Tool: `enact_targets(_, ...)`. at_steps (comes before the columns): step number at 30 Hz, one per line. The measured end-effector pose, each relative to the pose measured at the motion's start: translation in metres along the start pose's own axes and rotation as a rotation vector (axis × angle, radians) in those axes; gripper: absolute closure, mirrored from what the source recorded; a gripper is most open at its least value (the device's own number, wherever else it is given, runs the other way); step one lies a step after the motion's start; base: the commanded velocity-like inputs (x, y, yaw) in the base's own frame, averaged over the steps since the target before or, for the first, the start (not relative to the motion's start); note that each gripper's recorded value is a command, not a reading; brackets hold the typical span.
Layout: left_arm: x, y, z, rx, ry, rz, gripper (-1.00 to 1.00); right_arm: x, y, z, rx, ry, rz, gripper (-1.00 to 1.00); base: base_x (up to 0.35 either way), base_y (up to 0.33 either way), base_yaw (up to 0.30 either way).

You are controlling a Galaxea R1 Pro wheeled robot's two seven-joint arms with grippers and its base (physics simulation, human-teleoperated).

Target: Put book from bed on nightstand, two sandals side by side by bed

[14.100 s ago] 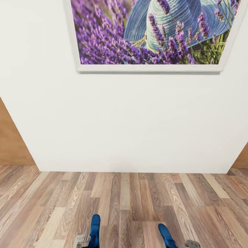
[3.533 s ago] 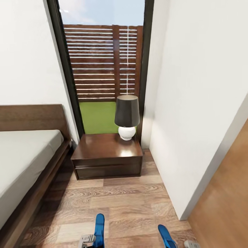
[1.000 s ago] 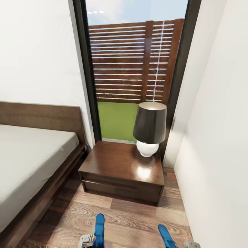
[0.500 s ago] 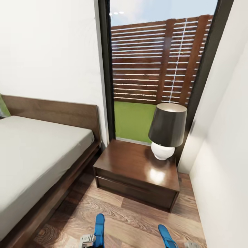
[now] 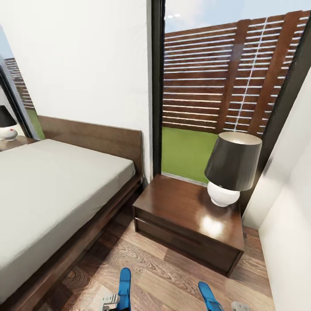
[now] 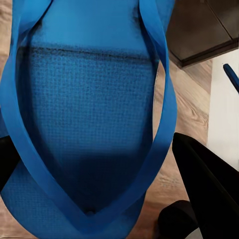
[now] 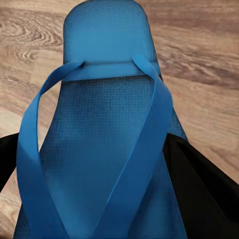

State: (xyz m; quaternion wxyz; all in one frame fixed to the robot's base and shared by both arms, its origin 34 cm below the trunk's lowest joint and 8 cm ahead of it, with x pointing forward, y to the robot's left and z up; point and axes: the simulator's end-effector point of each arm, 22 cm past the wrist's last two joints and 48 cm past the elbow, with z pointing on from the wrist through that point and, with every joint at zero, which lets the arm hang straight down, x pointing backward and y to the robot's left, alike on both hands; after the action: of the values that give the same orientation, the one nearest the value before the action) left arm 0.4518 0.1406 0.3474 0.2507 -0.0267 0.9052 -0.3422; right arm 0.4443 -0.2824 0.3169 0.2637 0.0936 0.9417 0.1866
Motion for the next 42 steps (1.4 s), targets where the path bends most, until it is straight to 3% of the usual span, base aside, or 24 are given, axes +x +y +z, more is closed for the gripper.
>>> enact_targets(42, 0.0001, 0.0000, 0.0000, 0.000, 0.001, 0.001, 1.00, -0.0001, 0.0001, 0.0000, 0.000, 0.000, 0.000, 1.00, 0.000, 0.000, 0.289)
